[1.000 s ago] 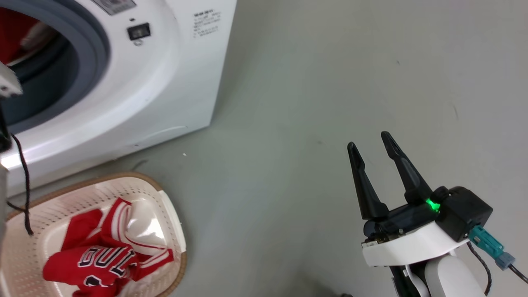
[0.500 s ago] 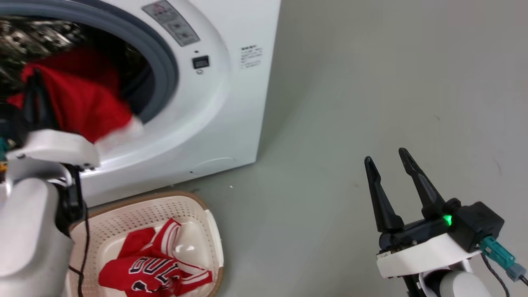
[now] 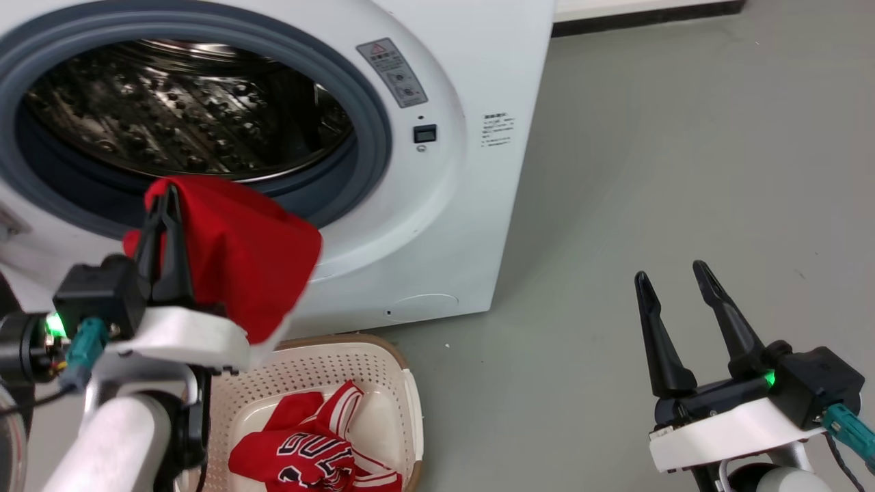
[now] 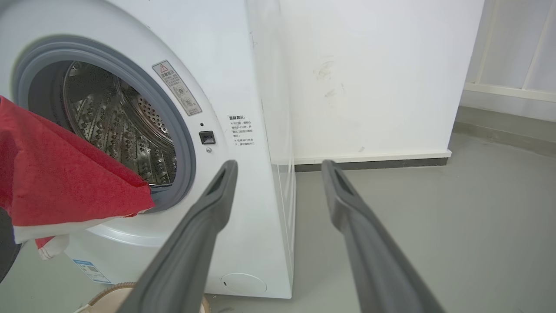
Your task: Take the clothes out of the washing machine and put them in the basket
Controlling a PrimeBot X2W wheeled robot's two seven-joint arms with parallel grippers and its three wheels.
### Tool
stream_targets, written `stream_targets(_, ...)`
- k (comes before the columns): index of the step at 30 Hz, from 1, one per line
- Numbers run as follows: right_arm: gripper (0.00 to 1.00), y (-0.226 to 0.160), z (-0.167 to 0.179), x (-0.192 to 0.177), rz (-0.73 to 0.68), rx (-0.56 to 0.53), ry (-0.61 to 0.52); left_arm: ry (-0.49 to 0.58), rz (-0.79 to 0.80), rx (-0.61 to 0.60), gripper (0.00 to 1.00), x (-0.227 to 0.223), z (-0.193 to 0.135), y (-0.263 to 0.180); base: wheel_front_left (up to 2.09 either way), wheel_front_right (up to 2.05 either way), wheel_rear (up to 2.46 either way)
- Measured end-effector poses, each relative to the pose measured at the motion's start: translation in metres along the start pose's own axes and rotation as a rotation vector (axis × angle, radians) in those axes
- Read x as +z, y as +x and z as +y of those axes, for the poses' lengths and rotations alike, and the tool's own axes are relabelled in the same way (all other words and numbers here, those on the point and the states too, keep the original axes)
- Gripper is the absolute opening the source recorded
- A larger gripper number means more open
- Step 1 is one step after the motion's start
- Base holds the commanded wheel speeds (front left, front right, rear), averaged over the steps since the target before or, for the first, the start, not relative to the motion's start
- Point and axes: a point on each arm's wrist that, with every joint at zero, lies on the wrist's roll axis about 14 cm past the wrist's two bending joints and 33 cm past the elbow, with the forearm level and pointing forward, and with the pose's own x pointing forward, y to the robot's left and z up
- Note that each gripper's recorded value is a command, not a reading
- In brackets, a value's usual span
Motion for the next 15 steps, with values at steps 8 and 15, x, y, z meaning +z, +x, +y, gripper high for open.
stream_targets(8, 1.0, 0.003, 0.009, 0.001, 0.008, 0.031, -0.01, 0.027, 0.017, 0.006, 0.0, 0.012, 0.001, -0.037, 0.0, 0.0, 0.0)
stream_targets(15, 1.0, 0.009, 0.022, 0.002, 0.012, 0.073, -0.01, -0.001, 0.097, 0.022, 0.0, 0.004, -0.003, -0.073, 0.0, 0.0, 0.0)
